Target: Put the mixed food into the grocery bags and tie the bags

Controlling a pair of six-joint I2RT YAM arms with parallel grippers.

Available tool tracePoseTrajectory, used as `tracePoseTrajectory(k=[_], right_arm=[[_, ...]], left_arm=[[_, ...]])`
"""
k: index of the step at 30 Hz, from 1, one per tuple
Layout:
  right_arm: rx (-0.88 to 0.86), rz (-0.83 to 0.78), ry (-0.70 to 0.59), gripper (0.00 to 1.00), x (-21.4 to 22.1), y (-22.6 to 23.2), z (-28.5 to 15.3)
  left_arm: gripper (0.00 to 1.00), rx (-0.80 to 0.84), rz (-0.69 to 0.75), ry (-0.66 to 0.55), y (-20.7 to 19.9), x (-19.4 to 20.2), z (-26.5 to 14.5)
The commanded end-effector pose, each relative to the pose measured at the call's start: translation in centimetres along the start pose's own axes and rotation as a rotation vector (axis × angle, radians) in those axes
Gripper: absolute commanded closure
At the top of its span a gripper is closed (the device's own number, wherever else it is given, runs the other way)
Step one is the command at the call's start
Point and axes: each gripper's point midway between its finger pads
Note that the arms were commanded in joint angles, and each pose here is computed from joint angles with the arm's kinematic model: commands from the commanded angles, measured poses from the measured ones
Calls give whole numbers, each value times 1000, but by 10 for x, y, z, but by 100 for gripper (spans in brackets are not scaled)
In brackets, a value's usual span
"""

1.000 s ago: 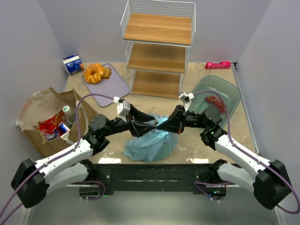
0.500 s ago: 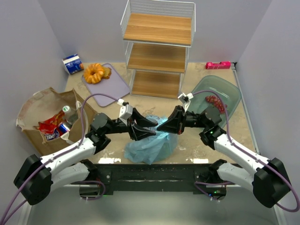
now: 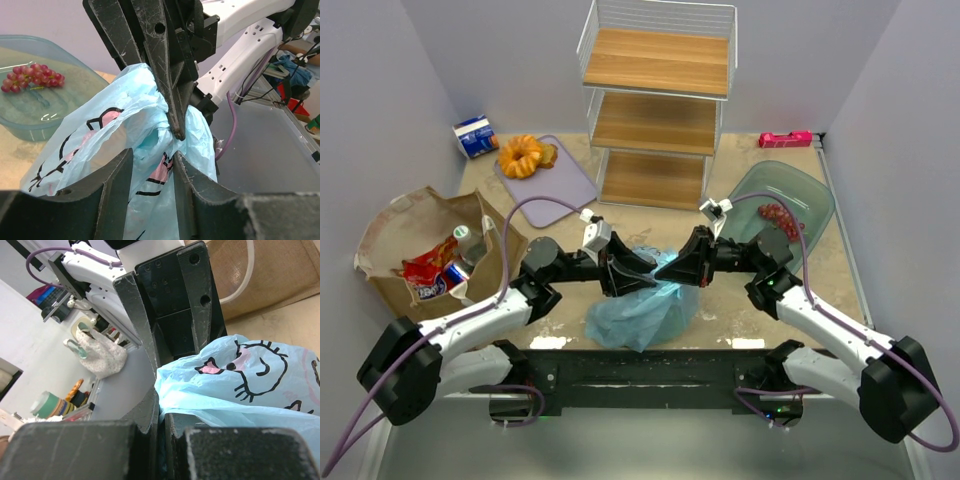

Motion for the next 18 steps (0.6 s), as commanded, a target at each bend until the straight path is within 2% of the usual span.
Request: tracePoseTrajectory(k=[1,11,18], right_arm=[[-55,-94,-14,100,-8,18,-2],[-54,-95,-4,100,-6,18,-3],[-46,-94,-2,100,-6,17,-3]], left_arm=[[57,90,71,-74,-17,-35,5],[57,118,74,-77,-18,-41,3],[72,136,57,-61,-16,-36,6]])
Point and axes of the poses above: each gripper's point midway between its finger pads, its own z axis out along the fingers, its own y axis along the line the jaws close on, x = y × z, and after that the axes turned 4 degrees about z, right-handed
